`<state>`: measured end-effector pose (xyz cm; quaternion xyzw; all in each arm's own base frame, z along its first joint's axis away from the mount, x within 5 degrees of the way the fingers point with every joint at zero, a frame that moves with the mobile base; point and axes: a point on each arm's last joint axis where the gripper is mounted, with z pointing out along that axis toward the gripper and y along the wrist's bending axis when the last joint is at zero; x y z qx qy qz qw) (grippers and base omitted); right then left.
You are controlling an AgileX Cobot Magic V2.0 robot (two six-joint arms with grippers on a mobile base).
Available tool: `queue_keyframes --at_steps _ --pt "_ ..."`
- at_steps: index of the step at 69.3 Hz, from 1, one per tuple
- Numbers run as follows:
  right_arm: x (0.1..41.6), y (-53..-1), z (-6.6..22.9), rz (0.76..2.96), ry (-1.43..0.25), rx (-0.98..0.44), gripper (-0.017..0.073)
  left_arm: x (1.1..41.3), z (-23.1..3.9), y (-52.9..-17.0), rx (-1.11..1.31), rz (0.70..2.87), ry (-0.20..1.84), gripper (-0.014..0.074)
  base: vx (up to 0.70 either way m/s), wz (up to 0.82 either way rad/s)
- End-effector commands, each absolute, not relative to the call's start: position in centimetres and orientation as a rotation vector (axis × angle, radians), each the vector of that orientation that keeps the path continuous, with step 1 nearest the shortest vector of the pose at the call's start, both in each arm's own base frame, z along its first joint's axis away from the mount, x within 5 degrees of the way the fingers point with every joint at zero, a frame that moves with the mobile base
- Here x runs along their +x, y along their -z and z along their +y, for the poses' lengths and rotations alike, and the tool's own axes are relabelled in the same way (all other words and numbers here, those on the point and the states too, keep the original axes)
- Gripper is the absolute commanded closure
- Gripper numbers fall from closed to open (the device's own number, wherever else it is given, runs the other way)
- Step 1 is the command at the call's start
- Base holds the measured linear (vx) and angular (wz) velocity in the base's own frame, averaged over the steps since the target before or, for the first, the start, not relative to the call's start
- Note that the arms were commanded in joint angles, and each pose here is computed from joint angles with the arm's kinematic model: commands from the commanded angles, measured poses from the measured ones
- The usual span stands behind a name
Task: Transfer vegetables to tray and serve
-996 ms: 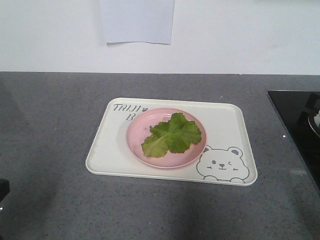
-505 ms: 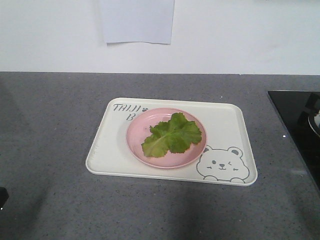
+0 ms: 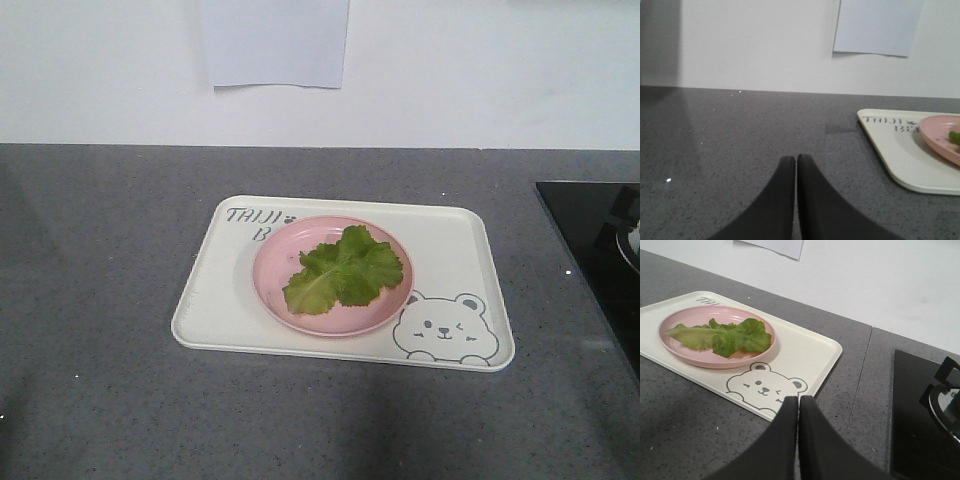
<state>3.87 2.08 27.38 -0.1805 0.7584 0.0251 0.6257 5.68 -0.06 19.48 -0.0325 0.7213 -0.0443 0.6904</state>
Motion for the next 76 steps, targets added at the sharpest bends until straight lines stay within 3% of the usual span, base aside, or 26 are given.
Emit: queue_keyframes --at_steps 1,76 --pt "4.01 -28.73 1.94 1.664 -0.051 -0.371 0.0564 5.67 0.00 -18.98 -0.093 1.587 0.100 0.0600 0.00 0.00" --pt "4.00 -28.73 1.94 1.664 -0.053 -0.370 0.0564 5.67 0.02 -19.11 -0.046 1.574 0.051 0.0601 0.00 0.00"
